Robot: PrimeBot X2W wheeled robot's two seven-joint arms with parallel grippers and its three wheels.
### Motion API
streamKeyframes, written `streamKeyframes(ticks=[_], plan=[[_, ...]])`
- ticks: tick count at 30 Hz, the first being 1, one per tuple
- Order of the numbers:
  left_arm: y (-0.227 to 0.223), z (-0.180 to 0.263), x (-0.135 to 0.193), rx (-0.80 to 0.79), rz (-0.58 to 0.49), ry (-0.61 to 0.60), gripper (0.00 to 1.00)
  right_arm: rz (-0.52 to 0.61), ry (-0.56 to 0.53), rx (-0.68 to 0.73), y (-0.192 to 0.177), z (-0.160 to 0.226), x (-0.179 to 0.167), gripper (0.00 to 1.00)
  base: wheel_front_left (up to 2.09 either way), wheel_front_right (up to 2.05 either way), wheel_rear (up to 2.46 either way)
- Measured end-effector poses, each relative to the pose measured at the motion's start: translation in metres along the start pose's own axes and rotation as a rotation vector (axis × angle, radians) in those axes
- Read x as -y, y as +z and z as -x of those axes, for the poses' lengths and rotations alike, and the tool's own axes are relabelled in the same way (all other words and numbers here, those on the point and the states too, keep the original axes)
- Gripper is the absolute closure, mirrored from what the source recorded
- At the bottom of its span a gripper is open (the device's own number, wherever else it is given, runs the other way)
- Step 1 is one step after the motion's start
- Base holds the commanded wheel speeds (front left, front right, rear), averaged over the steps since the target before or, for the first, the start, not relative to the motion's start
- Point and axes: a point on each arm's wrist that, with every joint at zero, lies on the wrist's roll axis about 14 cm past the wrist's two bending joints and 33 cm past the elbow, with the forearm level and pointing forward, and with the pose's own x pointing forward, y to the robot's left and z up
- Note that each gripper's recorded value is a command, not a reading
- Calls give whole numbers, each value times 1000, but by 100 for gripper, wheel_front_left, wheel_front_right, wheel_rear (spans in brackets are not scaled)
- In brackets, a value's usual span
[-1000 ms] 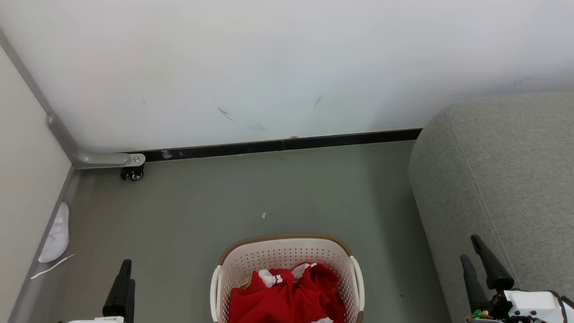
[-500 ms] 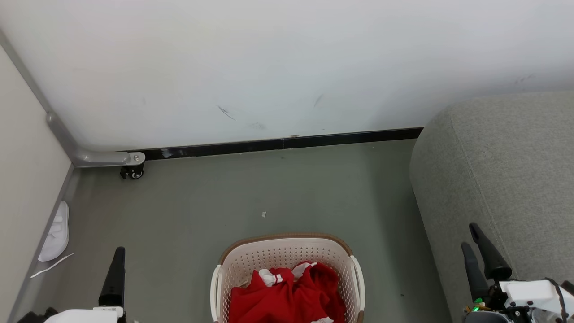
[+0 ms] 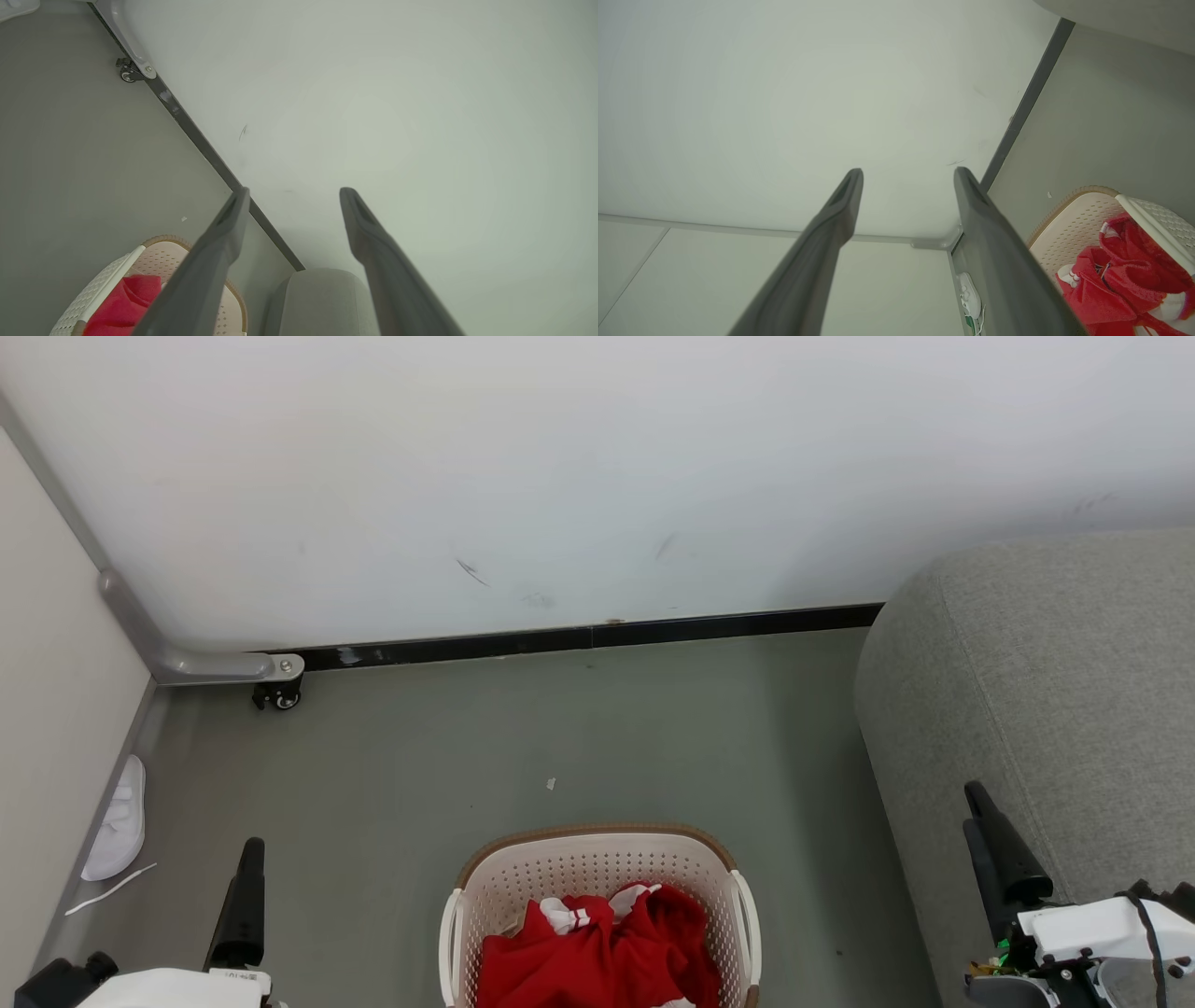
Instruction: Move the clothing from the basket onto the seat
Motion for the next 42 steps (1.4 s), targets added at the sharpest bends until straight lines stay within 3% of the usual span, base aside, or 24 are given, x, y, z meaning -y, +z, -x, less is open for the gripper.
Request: streamKeyframes(ticks=[20,27,35,42], plan=[[13,-2,35,42,-430,-130,0,418,126,-32,-4,-8,-30,0,0,0,0],[12,-2,44,50,-568,-169,0,517,160,-22,-5,-11,-38,0,0,0,0],[10,-2,58,75,-752,-226,0,820,246,-6,1,-18,-56,0,0,0,0],[5,-2,60,80,-862,-248,0,967,286,13,-4,-18,-62,0,0,0,0]])
